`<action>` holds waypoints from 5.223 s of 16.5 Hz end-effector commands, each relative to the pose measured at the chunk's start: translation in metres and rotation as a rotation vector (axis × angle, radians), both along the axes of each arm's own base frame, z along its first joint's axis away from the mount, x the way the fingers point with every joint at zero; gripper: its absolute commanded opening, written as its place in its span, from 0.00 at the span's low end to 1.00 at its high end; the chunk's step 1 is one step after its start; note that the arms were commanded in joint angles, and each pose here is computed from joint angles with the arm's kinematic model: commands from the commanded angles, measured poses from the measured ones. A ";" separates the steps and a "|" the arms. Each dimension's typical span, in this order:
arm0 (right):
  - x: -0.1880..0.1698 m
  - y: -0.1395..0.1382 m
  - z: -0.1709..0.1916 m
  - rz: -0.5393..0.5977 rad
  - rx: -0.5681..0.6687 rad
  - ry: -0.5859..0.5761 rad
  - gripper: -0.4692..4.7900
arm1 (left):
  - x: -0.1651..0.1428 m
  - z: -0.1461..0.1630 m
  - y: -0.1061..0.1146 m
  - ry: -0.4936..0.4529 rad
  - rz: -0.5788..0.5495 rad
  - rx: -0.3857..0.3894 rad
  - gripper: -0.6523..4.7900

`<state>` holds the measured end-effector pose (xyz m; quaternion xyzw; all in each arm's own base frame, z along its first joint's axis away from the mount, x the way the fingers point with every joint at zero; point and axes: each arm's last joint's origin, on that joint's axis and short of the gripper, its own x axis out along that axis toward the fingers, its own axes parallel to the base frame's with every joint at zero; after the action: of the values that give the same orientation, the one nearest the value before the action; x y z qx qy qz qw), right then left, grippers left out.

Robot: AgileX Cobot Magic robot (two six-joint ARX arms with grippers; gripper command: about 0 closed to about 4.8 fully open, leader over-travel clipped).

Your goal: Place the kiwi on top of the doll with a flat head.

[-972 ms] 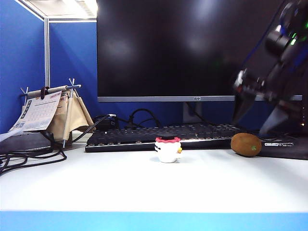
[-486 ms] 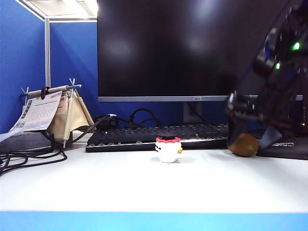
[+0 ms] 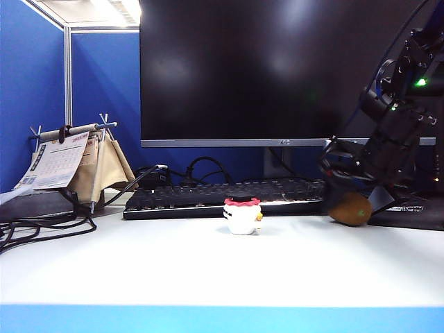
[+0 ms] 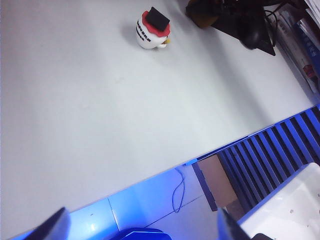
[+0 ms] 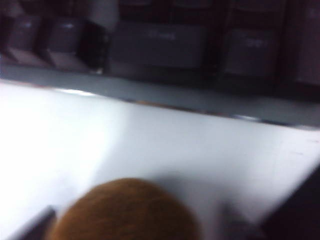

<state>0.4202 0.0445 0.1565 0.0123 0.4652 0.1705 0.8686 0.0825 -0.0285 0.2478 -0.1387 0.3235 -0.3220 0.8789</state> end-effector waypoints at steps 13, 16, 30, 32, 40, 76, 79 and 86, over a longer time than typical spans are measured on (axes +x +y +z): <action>-0.047 0.005 0.099 0.184 0.226 -0.098 0.60 | 0.002 0.006 -0.001 -0.073 -0.037 -0.022 0.82; -0.072 0.013 0.140 0.224 0.228 -0.193 0.60 | 0.003 0.007 -0.001 -0.097 -0.033 -0.005 0.82; -0.062 0.146 0.126 0.472 0.087 -0.062 0.52 | 0.005 0.011 -0.002 -0.142 -0.039 -0.018 0.82; -0.052 0.151 0.122 0.471 0.080 -0.032 0.52 | 0.004 0.010 -0.001 -0.128 -0.040 -0.016 0.82; -0.033 0.160 0.077 0.477 0.033 0.106 0.53 | 0.003 0.010 -0.002 -0.123 -0.072 -0.037 0.82; -0.041 0.140 0.148 0.435 0.022 -0.202 0.86 | 0.001 0.010 -0.005 -0.111 -0.147 -0.080 0.81; -0.066 0.100 0.204 0.414 0.147 -0.281 0.74 | 0.003 0.013 -0.005 -0.145 -0.139 -0.077 0.72; -0.165 0.031 0.240 0.309 0.183 -0.502 0.48 | 0.023 0.007 0.000 -0.330 0.158 0.007 0.20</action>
<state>0.2638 0.0770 0.3925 -0.0339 0.2535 0.3382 0.9057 0.1038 -0.0284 0.2575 -0.1034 0.1729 -0.2715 0.9411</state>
